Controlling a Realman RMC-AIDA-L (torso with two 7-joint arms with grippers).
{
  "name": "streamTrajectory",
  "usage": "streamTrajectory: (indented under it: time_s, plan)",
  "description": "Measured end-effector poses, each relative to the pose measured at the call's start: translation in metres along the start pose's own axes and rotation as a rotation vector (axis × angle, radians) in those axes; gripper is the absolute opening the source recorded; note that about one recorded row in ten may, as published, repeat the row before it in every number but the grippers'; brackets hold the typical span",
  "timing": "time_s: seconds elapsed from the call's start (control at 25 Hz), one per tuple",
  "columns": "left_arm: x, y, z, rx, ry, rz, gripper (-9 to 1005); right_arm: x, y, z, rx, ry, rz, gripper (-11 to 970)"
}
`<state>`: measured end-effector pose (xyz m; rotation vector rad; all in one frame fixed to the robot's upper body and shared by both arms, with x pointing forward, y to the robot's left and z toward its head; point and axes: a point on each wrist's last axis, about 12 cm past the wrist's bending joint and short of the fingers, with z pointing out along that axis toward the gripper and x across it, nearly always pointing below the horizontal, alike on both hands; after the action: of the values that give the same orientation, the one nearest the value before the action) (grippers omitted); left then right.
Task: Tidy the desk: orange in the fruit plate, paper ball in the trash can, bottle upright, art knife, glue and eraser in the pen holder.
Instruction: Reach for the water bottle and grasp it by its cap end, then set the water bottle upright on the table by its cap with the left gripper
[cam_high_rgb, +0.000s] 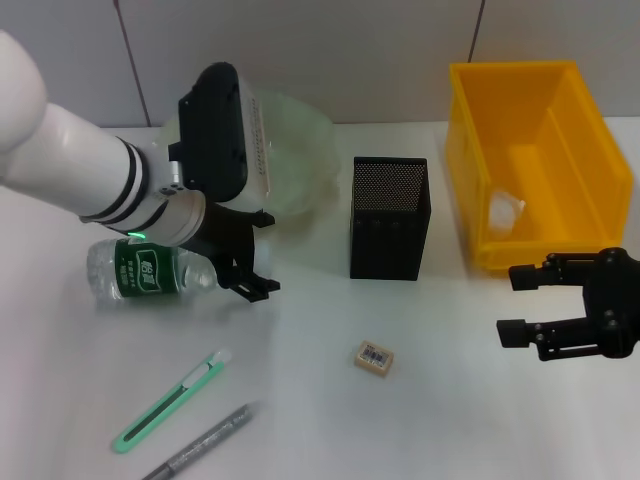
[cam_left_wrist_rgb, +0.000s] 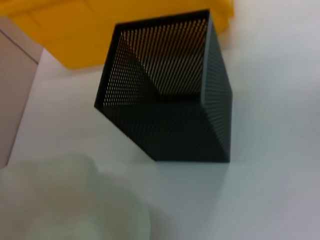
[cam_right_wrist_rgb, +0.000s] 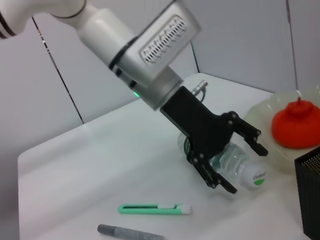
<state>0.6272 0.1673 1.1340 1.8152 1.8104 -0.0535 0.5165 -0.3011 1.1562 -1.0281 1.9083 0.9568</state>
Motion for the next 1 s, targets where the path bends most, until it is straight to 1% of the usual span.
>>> streamTrajectory:
  time_s: [0.12, 0.32, 0.56, 0.68, 0.84, 1.0]
  plan:
    - [-0.001, 0.003, 0.004, -0.016, 0.023, 0.007, 860, -0.001, -0.001, 0.002, -0.008, -0.002, -0.001, 804]
    - [-0.001, 0.003, 0.011, -0.014, 0.048, 0.004, 860, -0.003, 0.000, 0.002, -0.016, 0.002, -0.007, 804]
    - [0.000, 0.004, 0.013, -0.020, 0.059, -0.008, 860, -0.004, 0.000, 0.002, -0.018, 0.005, -0.009, 803]
    - [0.000, 0.003, 0.014, -0.020, 0.062, -0.012, 807, -0.003, 0.000, 0.001, -0.018, 0.006, -0.008, 803]
    - [-0.002, 0.000, 0.019, -0.031, 0.095, 0.009, 737, -0.003, 0.000, 0.001, -0.018, 0.006, -0.006, 803]
    - [-0.001, -0.001, 0.022, -0.031, 0.103, 0.011, 615, -0.002, 0.001, 0.001, -0.021, 0.005, 0.000, 803]
